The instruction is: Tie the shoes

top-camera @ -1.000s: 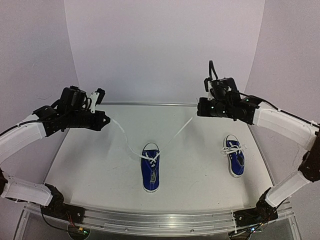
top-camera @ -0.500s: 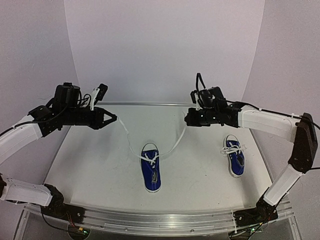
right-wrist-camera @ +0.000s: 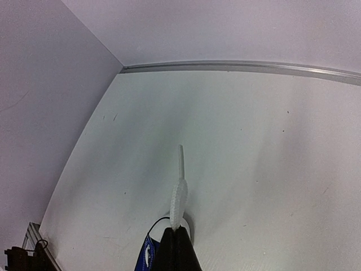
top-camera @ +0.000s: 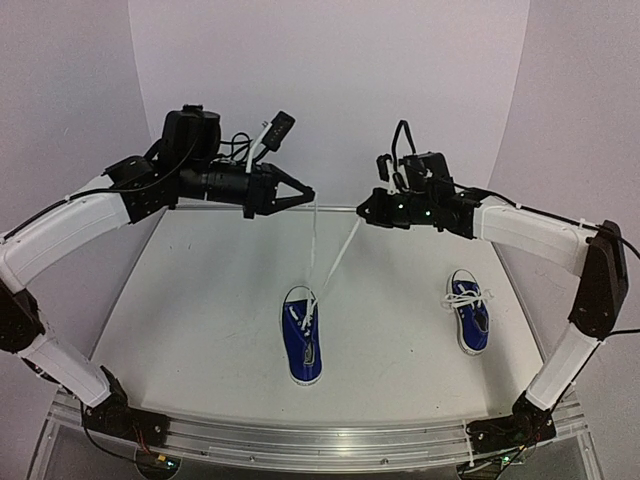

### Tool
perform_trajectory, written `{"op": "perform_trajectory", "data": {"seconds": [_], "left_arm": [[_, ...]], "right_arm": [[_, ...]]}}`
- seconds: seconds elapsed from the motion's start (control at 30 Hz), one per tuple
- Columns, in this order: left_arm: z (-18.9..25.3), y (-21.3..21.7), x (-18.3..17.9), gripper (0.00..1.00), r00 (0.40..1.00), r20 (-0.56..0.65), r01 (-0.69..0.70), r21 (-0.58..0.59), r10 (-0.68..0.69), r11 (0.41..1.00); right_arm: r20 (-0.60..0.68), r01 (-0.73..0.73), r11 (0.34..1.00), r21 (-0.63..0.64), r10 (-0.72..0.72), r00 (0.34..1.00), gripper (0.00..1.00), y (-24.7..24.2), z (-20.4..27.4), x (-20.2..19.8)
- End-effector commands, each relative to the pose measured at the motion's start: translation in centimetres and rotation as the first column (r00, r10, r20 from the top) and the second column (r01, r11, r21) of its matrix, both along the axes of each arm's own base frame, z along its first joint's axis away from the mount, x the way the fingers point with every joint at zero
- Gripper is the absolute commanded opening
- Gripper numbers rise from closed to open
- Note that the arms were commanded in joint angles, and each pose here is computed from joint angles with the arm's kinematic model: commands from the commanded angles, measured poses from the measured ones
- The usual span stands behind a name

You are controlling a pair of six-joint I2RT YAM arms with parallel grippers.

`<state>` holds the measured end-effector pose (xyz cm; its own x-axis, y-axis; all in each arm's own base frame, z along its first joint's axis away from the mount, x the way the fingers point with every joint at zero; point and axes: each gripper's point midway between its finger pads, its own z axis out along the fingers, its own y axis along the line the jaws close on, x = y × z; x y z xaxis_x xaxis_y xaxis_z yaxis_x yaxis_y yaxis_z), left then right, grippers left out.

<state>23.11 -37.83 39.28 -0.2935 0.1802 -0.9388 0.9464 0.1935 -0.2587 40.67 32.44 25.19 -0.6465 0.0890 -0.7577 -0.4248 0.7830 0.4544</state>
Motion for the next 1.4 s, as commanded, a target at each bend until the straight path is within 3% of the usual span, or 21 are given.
{"op": "perform_trajectory", "data": {"seconds": [0.0,0.2,0.37,0.7,0.87,0.93,1.1,1.23,1.37], "left_arm": [[1.3,-2.9,0.6,0.00,0.995,0.040,0.089,-0.051,-0.087,0.995],[-2.2,-7.0,4.0,0.00,0.996,-0.040,0.084,-0.039,-0.086,0.996],[-4.5,-9.6,5.7,0.00,0.991,-0.081,0.103,-0.012,-0.104,0.995],[-2.9,-14.2,0.2,0.00,0.942,0.018,0.335,-0.002,-0.335,0.942],[-4.1,-16.5,2.0,0.00,0.953,-0.013,0.303,-0.014,-0.303,0.953],[-5.3,-17.1,2.8,0.00,0.959,-0.027,0.281,0.002,-0.281,0.960],[-9.3,-18.1,3.6,0.00,0.963,-0.075,0.265,0.066,-0.260,0.962],[-13.7,-20.0,1.9,0.00,0.948,-0.122,0.310,0.140,-0.294,0.941],[-19.8,-21.6,-2.1,0.00,0.920,-0.129,0.393,0.287,-0.371,0.874]], "right_arm": [[0.066,0.053,0.995,0.085,-0.059,0.996,0.00,-2.9,4.5,1.2],[-0.002,0.008,0.997,0.080,-0.008,1.000,0.00,-3.1,1.8,-0.4],[-0.041,0.056,0.998,0.041,-0.054,0.998,0.00,-4.5,-0.7,-0.6],[-0.188,0.171,0.985,0.024,-0.164,0.969,0.01,-8.4,-6.3,2.1],[-0.241,0.153,0.987,0.054,-0.136,0.961,0.20,-8.3,-7.5,2.7],[-0.250,0.144,0.987,0.066,-0.123,0.960,0.32,-8.6,-7.4,2.4],[-0.240,0.198,0.976,0.087,-0.173,0.955,0.53,-12.7,-6.1,1.1],[-0.215,0.274,0.958,0.086,-0.251,0.944,0.67,-17.3,-5.0,0.0],[-0.194,0.285,0.957,0.056,-0.270,0.943,0.70,-19.0,-4.5,-0.8]]}}
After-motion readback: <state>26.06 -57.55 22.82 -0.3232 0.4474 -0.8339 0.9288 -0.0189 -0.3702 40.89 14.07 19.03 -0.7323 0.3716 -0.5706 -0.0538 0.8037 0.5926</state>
